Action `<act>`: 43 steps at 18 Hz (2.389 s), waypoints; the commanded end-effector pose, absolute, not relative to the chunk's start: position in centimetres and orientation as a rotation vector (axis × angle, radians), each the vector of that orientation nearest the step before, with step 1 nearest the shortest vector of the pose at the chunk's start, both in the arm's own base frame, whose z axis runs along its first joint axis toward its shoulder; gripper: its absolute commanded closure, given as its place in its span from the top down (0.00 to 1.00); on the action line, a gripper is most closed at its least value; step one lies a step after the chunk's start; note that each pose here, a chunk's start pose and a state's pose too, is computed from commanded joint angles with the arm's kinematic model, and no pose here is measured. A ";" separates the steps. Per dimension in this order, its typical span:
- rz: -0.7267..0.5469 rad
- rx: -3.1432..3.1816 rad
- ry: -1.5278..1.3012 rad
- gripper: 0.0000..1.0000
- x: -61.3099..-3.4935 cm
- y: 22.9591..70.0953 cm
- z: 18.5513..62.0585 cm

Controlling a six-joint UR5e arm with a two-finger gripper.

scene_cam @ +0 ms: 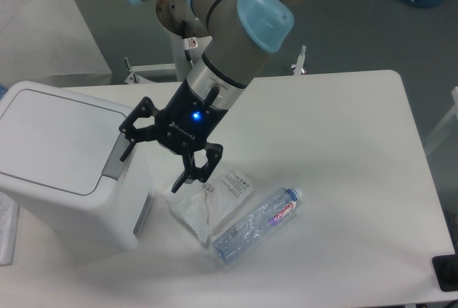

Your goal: Open the trash can

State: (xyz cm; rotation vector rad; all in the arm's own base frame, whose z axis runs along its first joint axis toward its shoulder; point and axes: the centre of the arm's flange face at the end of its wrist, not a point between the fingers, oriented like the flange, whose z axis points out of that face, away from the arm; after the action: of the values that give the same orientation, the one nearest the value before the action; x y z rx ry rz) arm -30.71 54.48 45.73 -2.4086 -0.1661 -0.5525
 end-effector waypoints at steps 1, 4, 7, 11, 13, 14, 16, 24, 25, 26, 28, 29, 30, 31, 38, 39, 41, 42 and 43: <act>-0.550 -2.407 -0.165 1.00 -30.8 54.5 45.7; -0.552 -2.413 -0.164 1.00 -30.7 54.4 44.9; -0.524 -2.402 -0.155 1.00 -30.5 54.3 44.1; -0.522 -2.402 -0.159 1.00 -30.5 54.2 43.7; -0.526 -2.396 -0.160 1.00 -30.5 54.2 43.9; -0.533 -2.389 -0.170 1.00 -30.5 54.3 44.2; -0.555 -2.382 -0.249 1.00 -30.6 54.5 44.8; -0.496 -2.326 -0.439 1.00 -37.7 52.9 47.0; -0.457 -2.316 -0.434 1.00 -39.6 52.4 46.6; -0.422 -2.304 -0.437 1.00 -41.6 51.5 45.9; -0.366 -2.292 -0.429 1.00 -44.7 50.5 44.7; -0.331 -2.308 -0.421 1.00 -46.2 50.1 43.8; -0.280 -2.338 -0.400 1.00 -47.5 49.7 43.1; -0.212 -2.383 -0.368 1.00 -48.9 49.3 42.3; 0.240 -2.766 -0.061 1.00 -57.8 48.4 36.2; 0.265 -2.786 -0.032 1.00 -59.0 48.1 35.8; 0.280 -2.852 0.034 1.00 -60.1 47.2 35.9; 0.279 -2.895 0.116 1.00 -60.3 47.1 35.6; 0.288 -2.935 0.217 1.00 -60.2 47.2 35.5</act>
State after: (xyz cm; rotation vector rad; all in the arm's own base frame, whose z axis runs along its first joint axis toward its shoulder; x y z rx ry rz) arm -60.22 47.16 35.48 -2.9354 0.2169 0.2876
